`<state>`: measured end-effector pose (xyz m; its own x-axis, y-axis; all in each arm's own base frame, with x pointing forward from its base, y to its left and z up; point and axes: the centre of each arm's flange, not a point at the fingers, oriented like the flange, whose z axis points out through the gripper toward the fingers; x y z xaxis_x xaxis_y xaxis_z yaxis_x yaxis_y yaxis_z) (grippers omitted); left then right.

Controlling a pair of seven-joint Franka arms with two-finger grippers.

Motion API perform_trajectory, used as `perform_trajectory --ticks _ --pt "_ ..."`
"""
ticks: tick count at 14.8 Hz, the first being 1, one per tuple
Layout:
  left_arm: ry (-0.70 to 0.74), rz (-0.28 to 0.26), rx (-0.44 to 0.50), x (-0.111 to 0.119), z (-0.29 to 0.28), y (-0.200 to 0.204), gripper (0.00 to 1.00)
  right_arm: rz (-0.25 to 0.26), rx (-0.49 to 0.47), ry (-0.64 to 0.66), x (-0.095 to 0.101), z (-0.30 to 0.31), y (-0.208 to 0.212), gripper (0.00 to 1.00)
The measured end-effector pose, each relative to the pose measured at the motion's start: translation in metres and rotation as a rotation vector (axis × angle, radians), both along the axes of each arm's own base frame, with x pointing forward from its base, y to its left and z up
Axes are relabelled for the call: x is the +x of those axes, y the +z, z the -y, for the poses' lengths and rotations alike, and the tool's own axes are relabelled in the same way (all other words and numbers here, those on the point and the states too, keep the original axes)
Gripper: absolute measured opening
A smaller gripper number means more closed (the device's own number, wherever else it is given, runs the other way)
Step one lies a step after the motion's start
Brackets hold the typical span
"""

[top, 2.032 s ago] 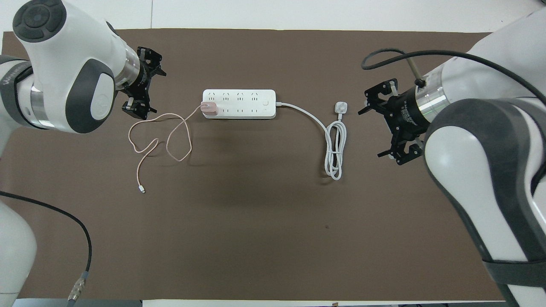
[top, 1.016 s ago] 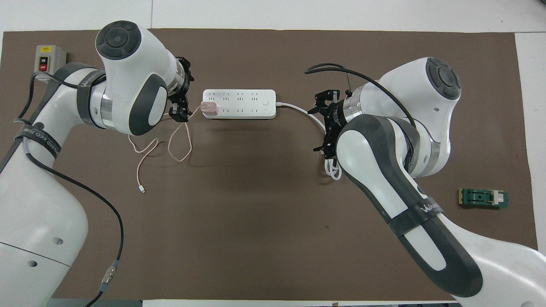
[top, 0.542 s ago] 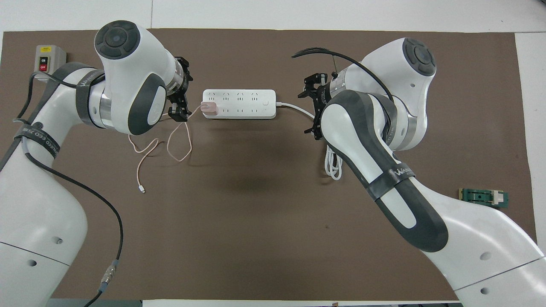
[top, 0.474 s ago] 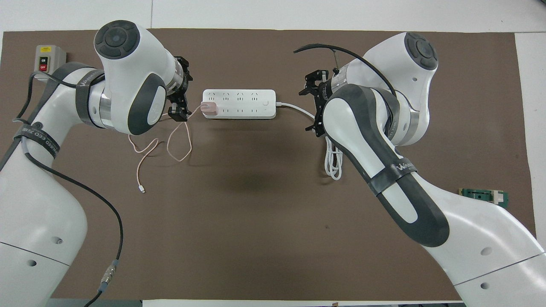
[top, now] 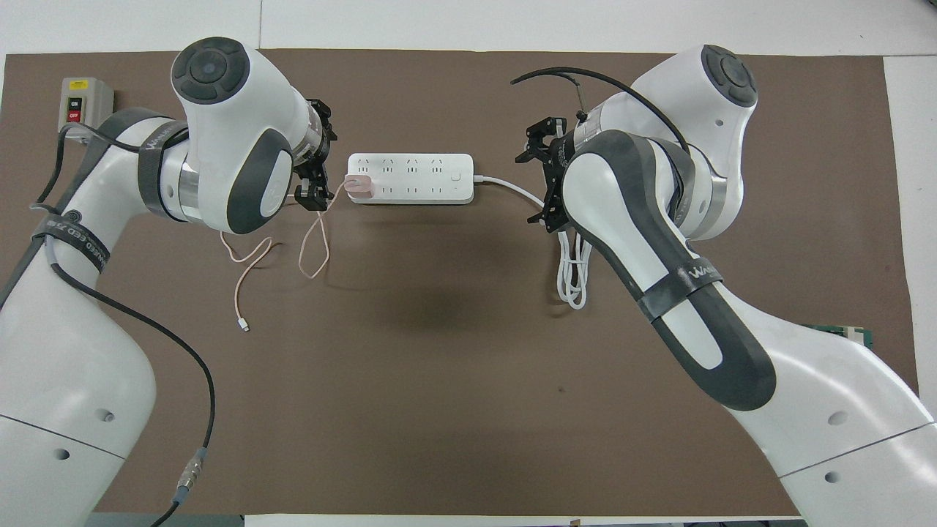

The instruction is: Unplug charger and place it aside

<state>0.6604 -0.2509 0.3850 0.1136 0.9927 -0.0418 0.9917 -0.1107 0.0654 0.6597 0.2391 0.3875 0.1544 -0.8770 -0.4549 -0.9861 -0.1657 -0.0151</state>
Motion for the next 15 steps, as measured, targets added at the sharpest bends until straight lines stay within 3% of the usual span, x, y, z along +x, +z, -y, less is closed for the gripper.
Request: perform_trajectory --ticks 10,13,15 --pt "-0.033 -0.03 0.02 -0.016 0.034 -0.035 1.0 0.005 0.067 -0.038 0.008 -0.015 -0.029 1.0" --pt "-0.02 -0.04 0.057 -0.018 0.041 -0.057 1.0 0.047 0.078 0.078 0.001 -0.028 -0.035 1.0" --pt "-0.016 -0.046 0.061 -0.018 0.041 -0.062 1.0 0.106 0.101 0.155 -0.006 -0.044 -0.04 1.0"
